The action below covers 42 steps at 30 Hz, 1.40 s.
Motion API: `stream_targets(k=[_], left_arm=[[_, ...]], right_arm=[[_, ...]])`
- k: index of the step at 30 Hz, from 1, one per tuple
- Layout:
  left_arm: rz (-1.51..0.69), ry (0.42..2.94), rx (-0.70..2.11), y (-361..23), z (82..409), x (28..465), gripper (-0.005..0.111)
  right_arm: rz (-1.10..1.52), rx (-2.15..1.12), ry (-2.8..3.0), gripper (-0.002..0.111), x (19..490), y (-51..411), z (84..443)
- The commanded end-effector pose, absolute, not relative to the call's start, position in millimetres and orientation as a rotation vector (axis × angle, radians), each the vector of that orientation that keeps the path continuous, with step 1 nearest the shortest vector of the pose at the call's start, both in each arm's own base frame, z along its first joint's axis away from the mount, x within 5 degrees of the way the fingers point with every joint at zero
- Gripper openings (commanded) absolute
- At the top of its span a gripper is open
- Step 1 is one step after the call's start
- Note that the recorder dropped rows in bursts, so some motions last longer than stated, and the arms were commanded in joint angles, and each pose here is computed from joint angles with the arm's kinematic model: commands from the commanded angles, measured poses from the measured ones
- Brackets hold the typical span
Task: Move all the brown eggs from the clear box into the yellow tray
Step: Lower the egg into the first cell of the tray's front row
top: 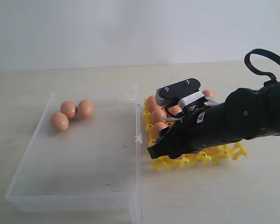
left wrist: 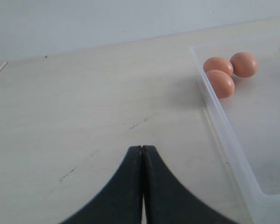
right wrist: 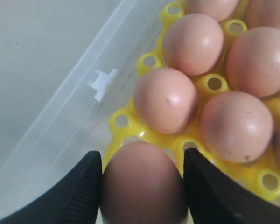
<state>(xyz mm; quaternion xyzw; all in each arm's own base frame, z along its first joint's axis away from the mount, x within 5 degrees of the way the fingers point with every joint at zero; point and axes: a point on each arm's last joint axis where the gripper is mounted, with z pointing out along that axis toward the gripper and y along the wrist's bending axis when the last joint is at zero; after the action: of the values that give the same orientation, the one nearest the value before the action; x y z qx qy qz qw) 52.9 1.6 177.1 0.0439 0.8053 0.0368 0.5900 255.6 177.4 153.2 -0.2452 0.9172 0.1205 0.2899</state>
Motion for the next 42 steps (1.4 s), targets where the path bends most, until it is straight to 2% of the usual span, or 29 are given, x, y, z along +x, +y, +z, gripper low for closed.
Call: stream_targets(k=[1,42], left_arm=[[0.073,1.859,0.099,1,179,53,0.0],[0.075,1.859,0.1,1,179,53,0.0]], right_arm=[[0.305,-0.649,2.413,0.0,259,176,153],[0.327,-0.578,2.356,0.0,263,188,146]])
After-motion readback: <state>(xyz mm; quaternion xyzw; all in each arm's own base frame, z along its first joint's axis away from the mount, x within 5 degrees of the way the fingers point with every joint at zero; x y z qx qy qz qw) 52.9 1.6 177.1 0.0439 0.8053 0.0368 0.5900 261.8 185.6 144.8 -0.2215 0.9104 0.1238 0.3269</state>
